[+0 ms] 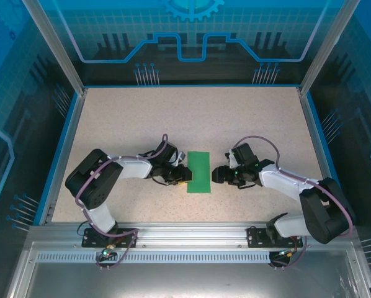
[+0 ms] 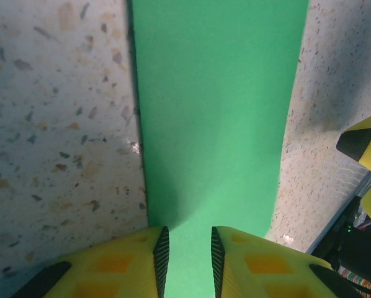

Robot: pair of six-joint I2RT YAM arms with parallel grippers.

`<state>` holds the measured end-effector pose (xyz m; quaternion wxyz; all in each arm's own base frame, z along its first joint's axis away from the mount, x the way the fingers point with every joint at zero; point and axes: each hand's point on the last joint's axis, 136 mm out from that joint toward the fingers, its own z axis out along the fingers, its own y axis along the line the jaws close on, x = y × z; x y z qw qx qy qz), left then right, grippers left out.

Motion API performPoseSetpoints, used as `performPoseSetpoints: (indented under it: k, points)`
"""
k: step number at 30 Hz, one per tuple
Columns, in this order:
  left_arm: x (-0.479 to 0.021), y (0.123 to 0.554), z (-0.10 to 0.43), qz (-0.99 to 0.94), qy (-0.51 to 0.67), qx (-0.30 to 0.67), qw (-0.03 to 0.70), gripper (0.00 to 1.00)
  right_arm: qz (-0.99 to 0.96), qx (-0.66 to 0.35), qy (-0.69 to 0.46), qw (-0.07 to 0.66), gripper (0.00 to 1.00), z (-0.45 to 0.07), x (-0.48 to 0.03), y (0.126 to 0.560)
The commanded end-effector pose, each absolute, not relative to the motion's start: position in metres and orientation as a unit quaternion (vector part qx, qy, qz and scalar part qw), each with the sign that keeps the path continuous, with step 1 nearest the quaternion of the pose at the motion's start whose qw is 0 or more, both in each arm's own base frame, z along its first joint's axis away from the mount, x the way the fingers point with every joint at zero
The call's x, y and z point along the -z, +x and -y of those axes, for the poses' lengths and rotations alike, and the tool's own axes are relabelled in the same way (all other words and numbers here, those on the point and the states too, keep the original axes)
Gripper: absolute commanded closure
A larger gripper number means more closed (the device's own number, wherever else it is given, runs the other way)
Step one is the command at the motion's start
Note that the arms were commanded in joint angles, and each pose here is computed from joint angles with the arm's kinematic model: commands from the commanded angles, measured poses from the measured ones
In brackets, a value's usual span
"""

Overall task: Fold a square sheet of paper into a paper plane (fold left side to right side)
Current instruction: Fold the triangle a second time at the center of the table.

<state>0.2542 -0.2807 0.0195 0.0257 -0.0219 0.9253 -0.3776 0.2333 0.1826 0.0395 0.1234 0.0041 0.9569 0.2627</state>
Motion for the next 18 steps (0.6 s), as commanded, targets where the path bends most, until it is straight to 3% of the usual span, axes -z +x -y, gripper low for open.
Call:
performPoseSetpoints:
  k: [1, 18]
  points:
    - [-0.015, 0.253, 0.289, -0.925, -0.016, 0.38, 0.013, 0.72, -0.953, -0.279, 0.0, 0.117, 0.33, -0.187, -0.041, 0.233]
    - [-0.005, 0.25, 0.289, -0.93, -0.017, 0.368, 0.008, 0.72, -0.936, -0.345, 0.004, 0.062, 0.45, -0.23, -0.035, 0.235]
